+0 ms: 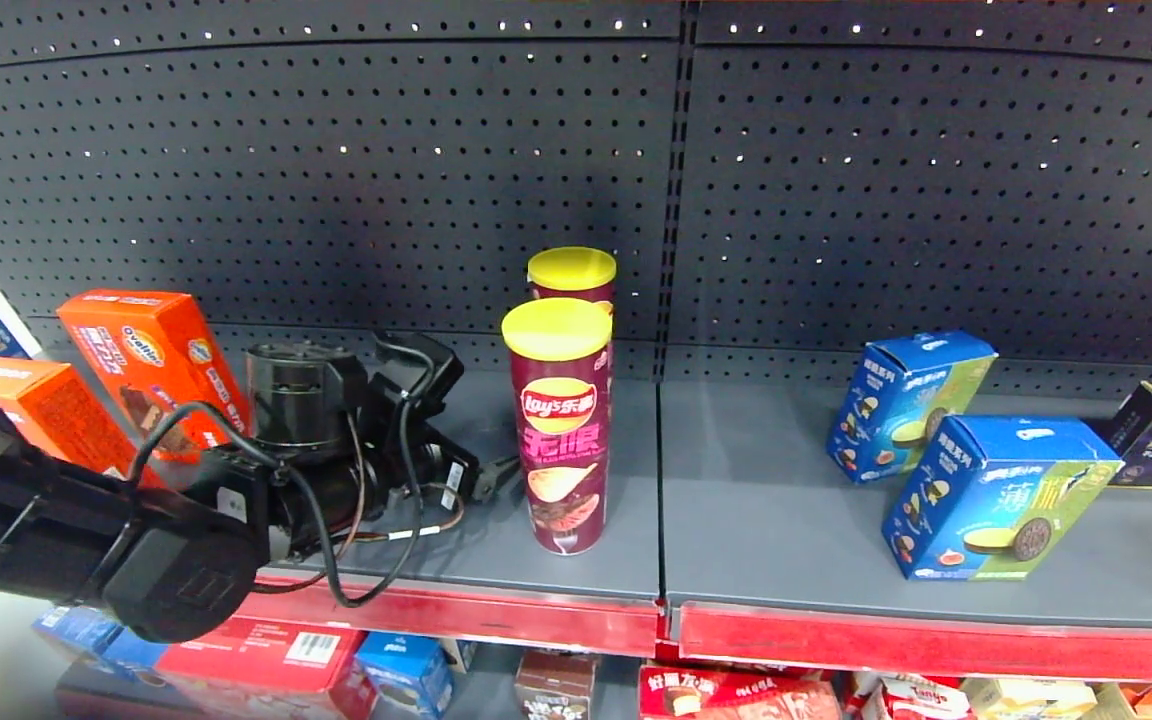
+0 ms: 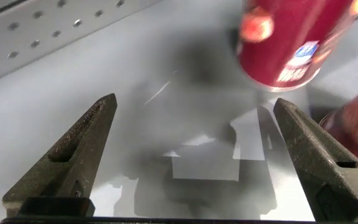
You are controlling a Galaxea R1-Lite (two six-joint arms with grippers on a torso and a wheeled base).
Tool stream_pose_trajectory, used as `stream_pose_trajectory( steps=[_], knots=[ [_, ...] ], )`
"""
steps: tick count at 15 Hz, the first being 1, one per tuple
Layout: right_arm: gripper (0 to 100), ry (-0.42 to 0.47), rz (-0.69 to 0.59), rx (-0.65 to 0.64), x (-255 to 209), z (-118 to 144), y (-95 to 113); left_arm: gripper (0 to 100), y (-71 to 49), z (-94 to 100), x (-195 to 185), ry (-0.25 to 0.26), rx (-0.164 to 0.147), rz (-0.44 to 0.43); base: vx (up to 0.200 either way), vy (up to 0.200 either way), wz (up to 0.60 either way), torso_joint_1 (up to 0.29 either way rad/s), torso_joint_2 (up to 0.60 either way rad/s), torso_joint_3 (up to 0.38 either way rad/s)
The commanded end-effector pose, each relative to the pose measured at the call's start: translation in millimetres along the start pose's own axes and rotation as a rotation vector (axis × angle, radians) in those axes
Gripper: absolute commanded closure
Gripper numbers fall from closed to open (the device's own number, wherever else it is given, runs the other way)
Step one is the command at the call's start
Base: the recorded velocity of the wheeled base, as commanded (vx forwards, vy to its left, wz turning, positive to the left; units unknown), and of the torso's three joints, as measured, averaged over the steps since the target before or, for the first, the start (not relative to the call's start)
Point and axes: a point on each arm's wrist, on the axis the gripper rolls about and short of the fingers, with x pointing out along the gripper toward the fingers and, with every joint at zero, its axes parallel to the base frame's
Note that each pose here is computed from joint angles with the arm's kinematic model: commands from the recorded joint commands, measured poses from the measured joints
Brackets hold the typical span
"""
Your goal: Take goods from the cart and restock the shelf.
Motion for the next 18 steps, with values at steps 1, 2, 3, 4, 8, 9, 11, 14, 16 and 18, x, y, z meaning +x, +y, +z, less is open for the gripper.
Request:
stream_pose_trajectory(
  steps=[1,2,3,4,8,9,11,14,16,18],
  knots=[
    [0,-0.005,0.003,0.001,-0.4,0.3,-0.5,0,16.0,6.5,-32.4,-0.035,-0.013,0.061,0.000,0.000,0.00,0.000,0.00,0.000],
    [0,-0.007,0.004,0.002,-0.8,-0.3,-0.8,0,23.0,10.0,-49.1,-0.058,-0.017,0.095,0.000,0.000,0.00,0.000,0.00,0.000],
    [0,-0.008,0.004,0.003,-1.1,-0.5,-0.9,0,28.1,13.3,-67.0,-0.082,-0.020,0.126,0.000,0.000,0.00,0.000,0.00,0.000],
    [0,-0.008,0.004,0.003,-1.2,-1.0,-1.0,0,30.5,14.9,-84.3,-0.103,-0.025,0.156,0.000,0.000,0.00,0.000,0.00,0.000],
    [0,-0.009,0.020,0.004,-1.4,-1.3,-1.0,0,36.4,15.0,-155.7,-0.211,-0.106,0.283,0.000,0.000,0.00,0.000,0.00,0.000],
    [0,-0.016,0.022,0.007,-3.7,-3.0,-2.3,0,35.6,15.5,-167.9,-0.237,-0.122,0.312,0.000,0.000,0.00,0.000,0.00,0.000],
    [0,-0.023,0.031,0.008,-6.8,-6.3,-3.7,0,25.0,7.1,-197.3,-0.288,-0.170,0.347,0.000,0.000,0.00,0.000,0.00,0.000],
    [0,-0.033,0.072,-0.014,-7.0,-3.1,-2.2,0,6.4,-21.3,-229.9,-0.298,-0.175,0.367,0.000,0.000,0.00,0.000,0.00,0.000],
    [0,-0.040,0.076,-0.059,-7.1,-2.5,-2.0,0,-12.5,-56.0,-260.1,-0.291,-0.224,0.417,0.000,0.000,0.00,0.000,0.00,0.000],
    [0,-0.045,0.080,-0.062,-7.8,-1.2,-2.7,0,-21.4,-72.6,-275.8,-0.294,-0.280,0.464,0.000,0.000,0.00,0.000,0.00,0.000]
  ],
)
